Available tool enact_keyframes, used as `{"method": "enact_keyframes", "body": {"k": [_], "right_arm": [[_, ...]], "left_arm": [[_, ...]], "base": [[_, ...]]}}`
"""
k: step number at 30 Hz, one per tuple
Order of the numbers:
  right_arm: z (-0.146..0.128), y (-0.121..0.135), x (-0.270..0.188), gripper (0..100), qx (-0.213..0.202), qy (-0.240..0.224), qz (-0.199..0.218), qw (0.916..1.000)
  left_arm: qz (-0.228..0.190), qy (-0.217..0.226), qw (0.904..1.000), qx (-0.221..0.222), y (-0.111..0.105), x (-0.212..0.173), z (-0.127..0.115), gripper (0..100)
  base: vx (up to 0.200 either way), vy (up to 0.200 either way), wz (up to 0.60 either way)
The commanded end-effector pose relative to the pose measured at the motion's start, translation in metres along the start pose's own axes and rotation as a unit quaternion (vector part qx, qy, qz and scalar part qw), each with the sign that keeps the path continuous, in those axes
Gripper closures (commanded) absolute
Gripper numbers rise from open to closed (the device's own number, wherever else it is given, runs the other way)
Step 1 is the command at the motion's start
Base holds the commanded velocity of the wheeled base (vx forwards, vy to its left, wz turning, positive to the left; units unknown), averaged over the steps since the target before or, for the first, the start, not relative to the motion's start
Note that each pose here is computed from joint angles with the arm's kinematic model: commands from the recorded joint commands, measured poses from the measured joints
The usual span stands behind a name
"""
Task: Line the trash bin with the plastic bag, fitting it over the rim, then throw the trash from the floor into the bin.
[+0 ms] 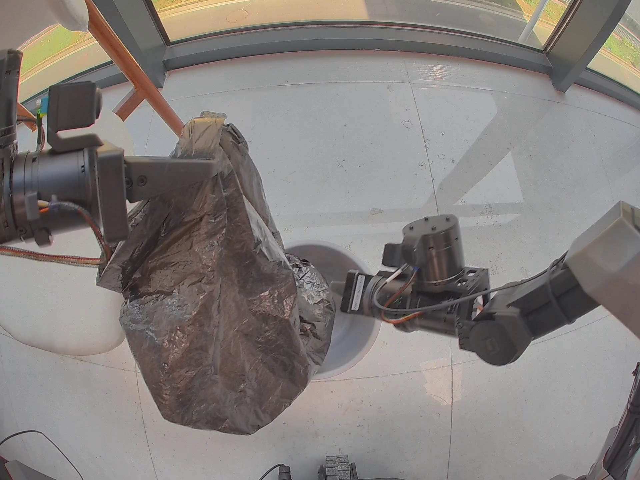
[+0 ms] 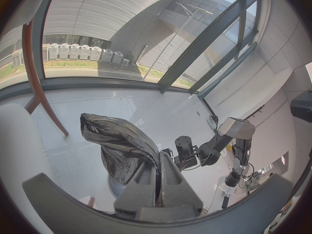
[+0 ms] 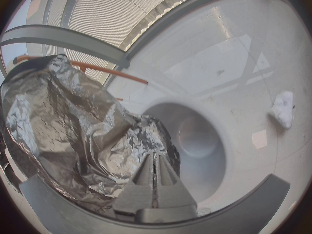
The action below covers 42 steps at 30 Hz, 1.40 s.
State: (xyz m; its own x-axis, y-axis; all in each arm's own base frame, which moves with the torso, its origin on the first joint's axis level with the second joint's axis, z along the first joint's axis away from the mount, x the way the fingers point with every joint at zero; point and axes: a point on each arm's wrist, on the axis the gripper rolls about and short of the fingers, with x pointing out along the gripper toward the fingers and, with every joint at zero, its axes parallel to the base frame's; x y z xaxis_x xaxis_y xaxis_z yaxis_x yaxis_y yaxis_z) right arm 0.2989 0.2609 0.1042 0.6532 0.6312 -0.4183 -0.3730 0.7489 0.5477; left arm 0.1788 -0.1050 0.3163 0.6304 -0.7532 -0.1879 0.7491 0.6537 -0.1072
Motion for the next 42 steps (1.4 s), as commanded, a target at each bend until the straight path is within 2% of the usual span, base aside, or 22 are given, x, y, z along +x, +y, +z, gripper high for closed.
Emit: {"method": "enact_keyframes", "body": {"k": [1, 4, 8, 10, 13, 16, 17, 19, 24, 29, 35, 37, 42], "right_arm": [[0.041, -0.004, -0.037, 100, 0.002, -0.057, 0.005, 0.9983], [0.054, 0.001, -0.065, 100, 0.004, -0.069, 0.029, 0.9972], [0.056, 0.005, -0.1, 100, 0.009, -0.043, 0.038, 0.9983], [0.05, 0.005, -0.11, 100, 0.011, -0.025, 0.029, 0.9992], [0.034, 0.002, -0.125, 100, 0.018, 0.01, 0.019, 0.9996], [0.021, 0.002, -0.127, 100, 0.018, 0.032, 0.026, 0.999], [0.008, 0.004, -0.13, 100, 0.013, 0.056, 0.037, 0.9976], [0.0, 0.008, -0.131, 100, 0.009, 0.078, 0.052, 0.9956], [-0.016, 0.021, -0.126, 100, -0.002, 0.121, 0.085, 0.989], [-0.03, 0.026, -0.109, 100, -0.011, 0.149, 0.088, 0.9849], [-0.059, 0.047, -0.081, 100, -0.034, 0.2, 0.104, 0.9737], [-0.065, 0.055, -0.071, 100, -0.041, 0.208, 0.112, 0.9709], [-0.057, 0.073, -0.039, 100, -0.043, 0.189, 0.131, 0.9723]], "left_arm": [[-0.006, 0.012, 0.9999, -0.003, 0.007, 0.028, 0.006, 100], [-0.012, 0.015, 0.9998, -0.003, 0.008, 0.039, 0.008, 100], [-0.021, 0.032, 0.9993, -0.006, 0.007, 0.055, 0.003, 100], [-0.025, 0.039, 0.9989, -0.008, 0.006, 0.06, 0.0, 100], [-0.01, 0.052, 0.9986, -0.011, 0.01, 0.071, -0.005, 100], [-0.002, 0.051, 0.9986, -0.01, 0.012, 0.076, -0.004, 100], [0.0, 0.047, 0.9989, -0.009, 0.014, 0.081, 0.0, 100], [0.0, 0.04, 0.9992, -0.006, 0.015, 0.084, 0.005, 100], [0.001, 0.023, 0.9997, -0.001, 0.016, 0.089, 0.017, 100], [0.008, 0.016, 0.9998, 0.0, 0.016, 0.09, 0.022, 100], [0.009, 0.017, 0.9998, 0.0, 0.016, 0.091, 0.021, 100], [0.008, 0.019, 0.9998, -0.001, 0.016, 0.091, 0.02, 100], [0.009, 0.017, 0.9998, 0.0, 0.016, 0.091, 0.02, 100]], "base": [[0.0, 0.0, 0.0], [0.0, 0.0, 0.0], [0.0, 0.0, 0.0], [0.0, 0.0, 0.0], [0.0, 0.0, 0.0], [0.0, 0.0, 0.0], [0.0, 0.0, 0.0], [0.0, 0.0, 0.0], [0.0, 0.0, 0.0], [0.0, 0.0, 0.0], [0.0, 0.0, 0.0], [0.0, 0.0, 0.0], [0.0, 0.0, 0.0]]}}
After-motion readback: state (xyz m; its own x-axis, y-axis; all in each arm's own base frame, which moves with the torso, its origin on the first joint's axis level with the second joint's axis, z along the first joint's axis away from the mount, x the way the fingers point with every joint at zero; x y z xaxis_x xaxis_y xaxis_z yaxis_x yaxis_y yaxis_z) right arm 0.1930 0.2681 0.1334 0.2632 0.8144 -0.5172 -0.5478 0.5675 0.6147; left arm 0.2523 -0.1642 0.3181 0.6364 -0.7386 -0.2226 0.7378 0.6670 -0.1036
